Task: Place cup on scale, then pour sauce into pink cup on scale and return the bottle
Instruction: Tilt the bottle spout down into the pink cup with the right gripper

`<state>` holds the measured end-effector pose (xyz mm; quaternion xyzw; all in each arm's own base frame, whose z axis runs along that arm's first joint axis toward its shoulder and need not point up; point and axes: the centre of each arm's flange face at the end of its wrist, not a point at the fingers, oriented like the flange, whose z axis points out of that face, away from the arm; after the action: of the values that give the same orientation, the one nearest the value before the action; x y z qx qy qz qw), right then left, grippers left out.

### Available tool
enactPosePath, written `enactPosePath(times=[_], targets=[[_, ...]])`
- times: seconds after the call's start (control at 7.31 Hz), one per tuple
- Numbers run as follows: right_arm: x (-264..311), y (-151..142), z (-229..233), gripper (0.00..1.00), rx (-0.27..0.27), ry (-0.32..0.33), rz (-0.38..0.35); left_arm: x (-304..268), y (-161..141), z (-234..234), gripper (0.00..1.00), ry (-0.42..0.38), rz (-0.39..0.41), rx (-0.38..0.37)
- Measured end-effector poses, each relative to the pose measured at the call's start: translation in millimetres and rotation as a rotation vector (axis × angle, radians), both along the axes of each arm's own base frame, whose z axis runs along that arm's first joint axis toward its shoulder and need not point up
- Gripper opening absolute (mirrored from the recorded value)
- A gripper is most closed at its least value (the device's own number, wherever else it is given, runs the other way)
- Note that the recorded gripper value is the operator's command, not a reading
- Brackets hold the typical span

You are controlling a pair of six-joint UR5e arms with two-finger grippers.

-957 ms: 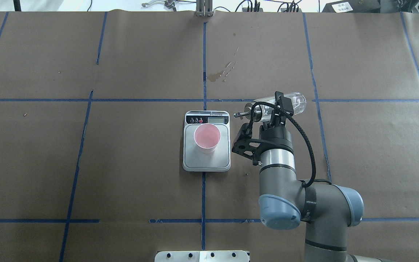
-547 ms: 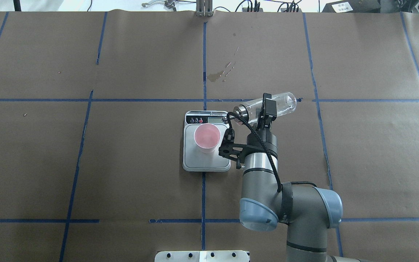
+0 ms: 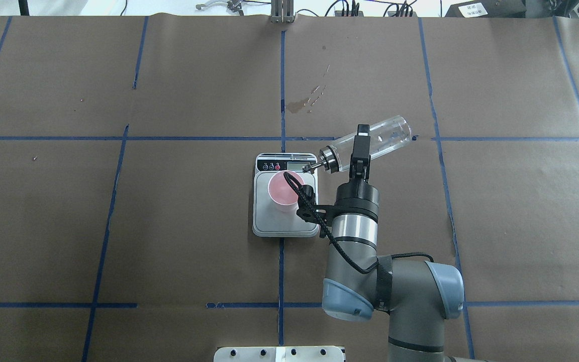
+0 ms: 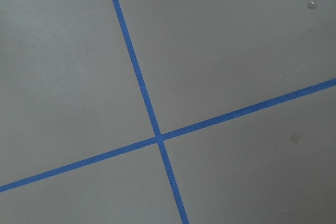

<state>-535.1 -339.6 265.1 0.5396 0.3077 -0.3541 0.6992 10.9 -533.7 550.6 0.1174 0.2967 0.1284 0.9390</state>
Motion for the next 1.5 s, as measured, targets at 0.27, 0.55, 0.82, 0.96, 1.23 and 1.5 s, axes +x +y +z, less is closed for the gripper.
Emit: enactPosePath(times=[0.27,0.55,0.82,0.96,1.23,1.5], targets=[[-3,3,1,0.0,0.036,0.089,0.005,0,-1,0,1.0,0.0,0.0,0.0],[-5,4,3,0.0,0.052,0.163,0.005,0,-1,0,1.0,0.0,0.0,0.0],[-4,4,2,0.0,0.062,0.252,-0.002,1,-2,1,1.0,0.0,0.0,-0.002],[-4,4,0,0.0,0.065,0.295,-0.005,1,-2,1,1.0,0.001,0.0,-0.003],[-4,4,-5,0.0,0.066,0.322,-0.009,1,-3,0,1.0,0.006,-0.003,-0.004],[-5,5,-9,0.0,0.066,0.286,-0.01,1,-3,-2,1.0,0.029,-0.002,-0.01]])
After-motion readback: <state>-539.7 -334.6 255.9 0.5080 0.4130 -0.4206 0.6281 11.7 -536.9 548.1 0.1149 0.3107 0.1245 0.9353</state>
